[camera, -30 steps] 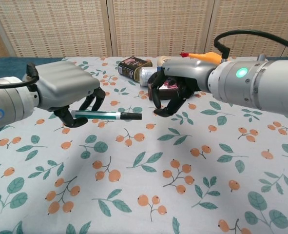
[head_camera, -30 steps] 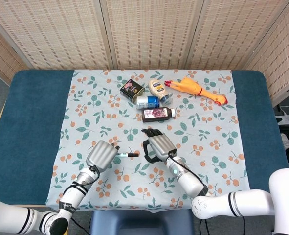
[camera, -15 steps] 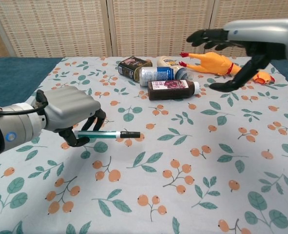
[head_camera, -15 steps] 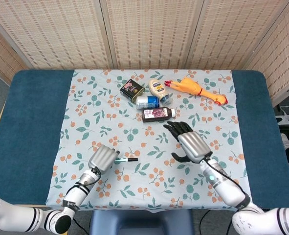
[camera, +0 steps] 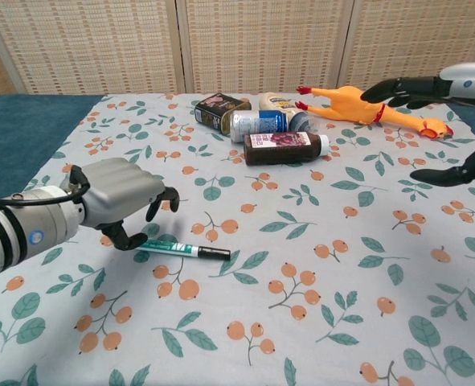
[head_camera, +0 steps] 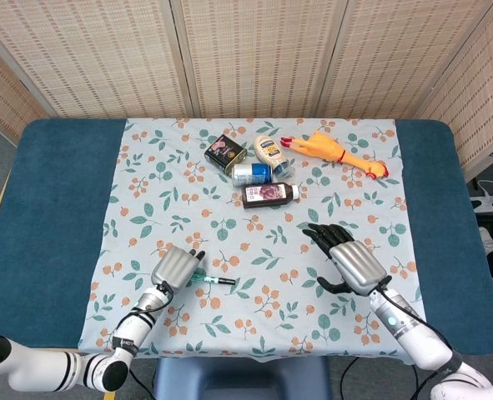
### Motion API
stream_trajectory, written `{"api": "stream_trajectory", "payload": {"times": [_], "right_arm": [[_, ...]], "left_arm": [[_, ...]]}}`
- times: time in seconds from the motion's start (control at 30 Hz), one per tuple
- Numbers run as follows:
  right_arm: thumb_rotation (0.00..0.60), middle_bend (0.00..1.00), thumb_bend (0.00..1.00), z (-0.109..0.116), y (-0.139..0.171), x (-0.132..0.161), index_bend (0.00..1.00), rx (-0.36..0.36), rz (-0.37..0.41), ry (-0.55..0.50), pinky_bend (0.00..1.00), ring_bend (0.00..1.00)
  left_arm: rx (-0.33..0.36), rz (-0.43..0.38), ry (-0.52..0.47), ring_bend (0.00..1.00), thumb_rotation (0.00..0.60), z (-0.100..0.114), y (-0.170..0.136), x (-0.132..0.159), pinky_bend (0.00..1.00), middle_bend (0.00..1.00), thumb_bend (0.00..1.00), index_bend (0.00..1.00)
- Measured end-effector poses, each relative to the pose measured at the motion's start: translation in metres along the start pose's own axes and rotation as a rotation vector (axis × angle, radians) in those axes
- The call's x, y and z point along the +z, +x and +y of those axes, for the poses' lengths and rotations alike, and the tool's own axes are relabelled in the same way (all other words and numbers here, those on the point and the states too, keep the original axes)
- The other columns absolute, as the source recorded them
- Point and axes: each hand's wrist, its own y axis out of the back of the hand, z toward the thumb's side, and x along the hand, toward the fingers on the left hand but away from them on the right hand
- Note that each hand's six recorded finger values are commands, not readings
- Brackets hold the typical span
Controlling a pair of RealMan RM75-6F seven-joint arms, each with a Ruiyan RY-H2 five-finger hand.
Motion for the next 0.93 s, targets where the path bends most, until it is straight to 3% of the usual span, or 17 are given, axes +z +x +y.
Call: {"api": "stream_trajectory", "payload": {"times": [0.13, 0.2, 0.3, 0.4, 0.57, 0.73, 0.83, 0.93], "right_arm": [[0.6, 0.0, 0.24, 0.0, 0.01, -0.004, 0.0, -0.016, 0.004, 0.014, 0.0, 0.0], [0.6, 0.0, 0.23, 0.0, 0.018, -0.007, 0.0, -0.035, 0.008, 0.034, 0.0, 0.0], [0.6, 0.0, 0.22, 0.003, 0.034, -0.015, 0.0, -0.094, 0.004, 0.075, 0.0, 0.0], [0.6, 0.0, 0.21, 0.008, 0.056, -0.033, 0.0, -0.195, -0.035, 0.146, 0.0, 0.0], [0.6, 0.0, 0.21, 0.01, 0.106, -0.083, 0.0, -0.409, -0.194, 0.335, 0.0, 0.0], [0.6, 0.0, 0.2, -0.009, 0.144, -0.114, 0.0, -0.505, -0.331, 0.443, 0.0, 0.0], [0.6, 0.0, 0.2, -0.015, 0.154, -0.12, 0.0, -0.525, -0.37, 0.444, 0.0, 0.0], [0.6, 0.0, 0.2, -0.003, 0.157, -0.127, 0.0, -0.557, -0.39, 0.401, 0.0, 0.0]], "left_arm": [[0.023, 0.01, -0.018, 0.84, 0.6, 0.008, -0.006, -0.007, 1.0, 0.25, 0.4, 0.14], [0.042, 0.01, -0.051, 0.7, 0.6, 0.016, -0.013, -0.012, 0.92, 0.21, 0.4, 0.11], [0.084, 0.004, -0.13, 0.33, 0.6, 0.026, -0.031, -0.021, 0.58, 0.14, 0.4, 0.05], [0.138, 0.003, -0.247, 0.12, 0.6, 0.03, -0.056, -0.037, 0.3, 0.09, 0.42, 0.02], [0.262, 0.074, -0.515, 0.09, 0.6, 0.021, -0.111, -0.087, 0.2, 0.1, 0.44, 0.01], [0.419, 0.245, -0.768, 0.09, 0.6, -0.005, -0.189, -0.156, 0.17, 0.11, 0.45, 0.02], [0.49, 0.34, -0.776, 0.09, 0.6, -0.017, -0.239, -0.19, 0.17, 0.11, 0.45, 0.02], [0.491, 0.393, -0.683, 0.09, 0.6, -0.02, -0.262, -0.218, 0.17, 0.1, 0.45, 0.0]]}}
